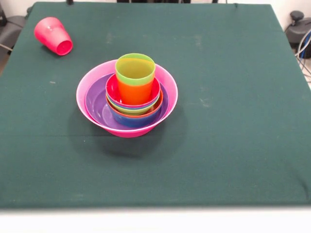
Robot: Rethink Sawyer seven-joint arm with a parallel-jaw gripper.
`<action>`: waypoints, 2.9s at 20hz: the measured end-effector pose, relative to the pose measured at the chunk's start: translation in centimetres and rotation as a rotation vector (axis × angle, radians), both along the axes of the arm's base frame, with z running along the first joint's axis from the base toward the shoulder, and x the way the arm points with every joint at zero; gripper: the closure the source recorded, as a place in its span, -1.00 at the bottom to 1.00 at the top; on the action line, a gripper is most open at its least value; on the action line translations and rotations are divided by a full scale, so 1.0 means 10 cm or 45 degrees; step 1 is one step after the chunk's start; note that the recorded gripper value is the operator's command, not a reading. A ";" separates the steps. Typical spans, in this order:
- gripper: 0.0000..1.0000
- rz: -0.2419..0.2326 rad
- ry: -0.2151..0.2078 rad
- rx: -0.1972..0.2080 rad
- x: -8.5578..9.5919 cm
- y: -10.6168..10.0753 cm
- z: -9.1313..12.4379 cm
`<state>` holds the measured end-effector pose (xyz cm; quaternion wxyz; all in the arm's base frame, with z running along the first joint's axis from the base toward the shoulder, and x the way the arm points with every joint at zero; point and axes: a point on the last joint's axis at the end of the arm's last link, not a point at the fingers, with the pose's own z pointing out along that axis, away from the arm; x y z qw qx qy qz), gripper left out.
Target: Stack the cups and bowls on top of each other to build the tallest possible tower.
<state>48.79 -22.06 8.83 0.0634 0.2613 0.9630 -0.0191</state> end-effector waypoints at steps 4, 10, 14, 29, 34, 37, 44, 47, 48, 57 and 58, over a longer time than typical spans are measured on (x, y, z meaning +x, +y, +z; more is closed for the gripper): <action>-1.00 0.056 0.004 0.029 -0.20 0.01 -0.16; -1.00 0.118 0.005 0.040 -0.41 -0.05 -0.39; -1.00 0.156 -0.012 0.053 -0.52 -0.10 -0.52; -1.00 0.206 -0.028 0.097 -0.75 -0.20 -0.73; -1.00 0.209 -0.047 0.097 -0.70 -0.21 -0.70; -1.00 0.203 -0.061 0.088 -0.67 -0.26 -0.66; -1.00 0.165 -0.100 0.054 -0.67 -0.52 -0.52; -1.00 0.165 -0.110 0.030 -0.71 -0.65 -0.46; -1.00 0.170 -0.109 0.025 -0.73 -0.67 -0.45; -1.00 0.194 -0.118 0.030 -0.82 -0.76 -0.50; -1.00 0.200 -0.119 0.039 -0.86 -0.77 -0.54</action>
